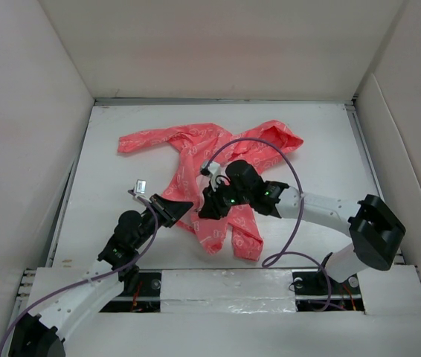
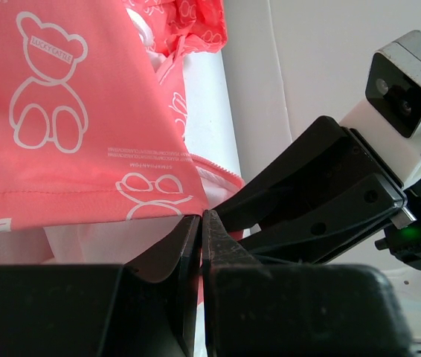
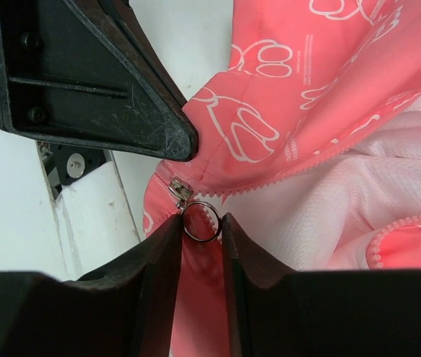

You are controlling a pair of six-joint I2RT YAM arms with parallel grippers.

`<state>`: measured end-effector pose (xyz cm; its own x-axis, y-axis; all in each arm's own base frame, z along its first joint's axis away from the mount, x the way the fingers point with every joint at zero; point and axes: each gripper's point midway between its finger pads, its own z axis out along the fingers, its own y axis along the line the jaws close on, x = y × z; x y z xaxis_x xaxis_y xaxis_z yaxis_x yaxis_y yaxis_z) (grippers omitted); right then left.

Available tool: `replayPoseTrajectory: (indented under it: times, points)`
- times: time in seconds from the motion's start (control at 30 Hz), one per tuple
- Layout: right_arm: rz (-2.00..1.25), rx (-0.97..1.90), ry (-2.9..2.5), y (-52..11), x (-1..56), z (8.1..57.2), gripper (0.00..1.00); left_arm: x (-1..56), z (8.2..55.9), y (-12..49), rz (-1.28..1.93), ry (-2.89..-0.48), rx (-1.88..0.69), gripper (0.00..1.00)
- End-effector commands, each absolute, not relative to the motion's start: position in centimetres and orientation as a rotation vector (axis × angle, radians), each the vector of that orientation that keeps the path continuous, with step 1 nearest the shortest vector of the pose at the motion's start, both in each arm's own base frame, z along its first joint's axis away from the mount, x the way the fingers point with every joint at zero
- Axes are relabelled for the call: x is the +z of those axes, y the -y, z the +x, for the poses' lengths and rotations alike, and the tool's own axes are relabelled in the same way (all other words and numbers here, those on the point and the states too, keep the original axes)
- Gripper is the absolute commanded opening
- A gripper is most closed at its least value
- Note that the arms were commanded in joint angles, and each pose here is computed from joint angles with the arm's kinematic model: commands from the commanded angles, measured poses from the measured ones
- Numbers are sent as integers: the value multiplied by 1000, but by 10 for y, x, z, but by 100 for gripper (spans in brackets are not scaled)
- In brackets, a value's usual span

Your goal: Zip up the jacket

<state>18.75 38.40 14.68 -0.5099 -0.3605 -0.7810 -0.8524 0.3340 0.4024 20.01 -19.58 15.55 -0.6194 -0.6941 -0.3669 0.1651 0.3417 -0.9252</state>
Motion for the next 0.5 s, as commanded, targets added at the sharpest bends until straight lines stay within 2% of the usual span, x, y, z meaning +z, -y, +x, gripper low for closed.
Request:
replayPoseTrajectory:
  times: [0.0, 0.07, 0.1, 0.2, 0.47]
  points:
    - [-1056, 1156, -1918, -399, 177, 191, 29, 181, 198, 200, -401, -1739, -1433, 0]
    - [-1033, 1152, -1898, -398, 184, 193, 23, 180, 198, 200, -399, -1741, -1432, 0]
    - [-1023, 1142, -1898, -396, 185, 194, 15, 179, 197, 200, -400, -1745, -1433, 0]
    - [-999, 1133, -1873, -393, 195, 195, 8, 177, 197, 200, -399, -1755, -1427, 0]
    - [-934, 1105, -1867, -382, 199, 203, 0, 174, 196, 200, -394, -1767, -1419, 0]
